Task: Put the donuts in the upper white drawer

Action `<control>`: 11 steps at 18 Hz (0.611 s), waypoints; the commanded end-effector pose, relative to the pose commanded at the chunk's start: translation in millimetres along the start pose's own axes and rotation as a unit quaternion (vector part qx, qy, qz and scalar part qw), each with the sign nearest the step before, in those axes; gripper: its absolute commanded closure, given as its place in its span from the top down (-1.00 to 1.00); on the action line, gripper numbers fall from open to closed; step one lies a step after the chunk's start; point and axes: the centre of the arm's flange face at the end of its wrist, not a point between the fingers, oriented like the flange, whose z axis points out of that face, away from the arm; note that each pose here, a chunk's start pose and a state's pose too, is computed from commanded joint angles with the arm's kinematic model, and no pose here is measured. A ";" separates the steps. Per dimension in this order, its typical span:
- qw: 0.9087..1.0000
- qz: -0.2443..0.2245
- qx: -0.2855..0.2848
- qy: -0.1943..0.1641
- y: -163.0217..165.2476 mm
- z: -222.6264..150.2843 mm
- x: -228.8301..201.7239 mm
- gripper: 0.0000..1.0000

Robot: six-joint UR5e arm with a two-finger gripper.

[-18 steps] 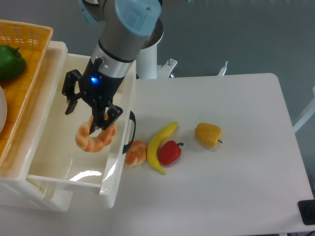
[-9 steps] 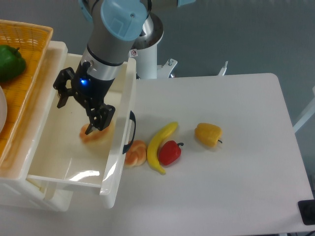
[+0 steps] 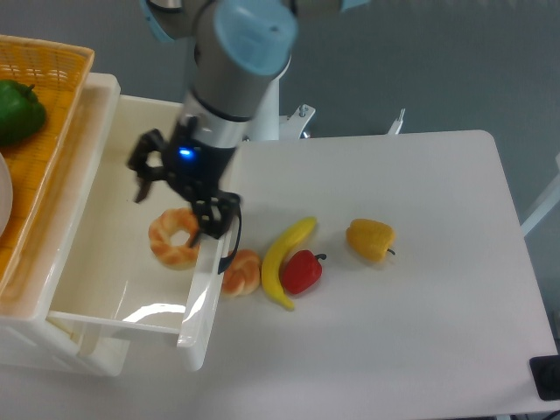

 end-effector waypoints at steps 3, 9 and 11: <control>1.000 0.003 0.002 -0.015 34.5 -14.3 -43.5 1.00; 0.997 0.035 -0.059 -0.026 115.8 -5.2 -118.6 1.00; 0.992 0.059 -0.109 -0.024 147.9 3.6 -140.9 1.00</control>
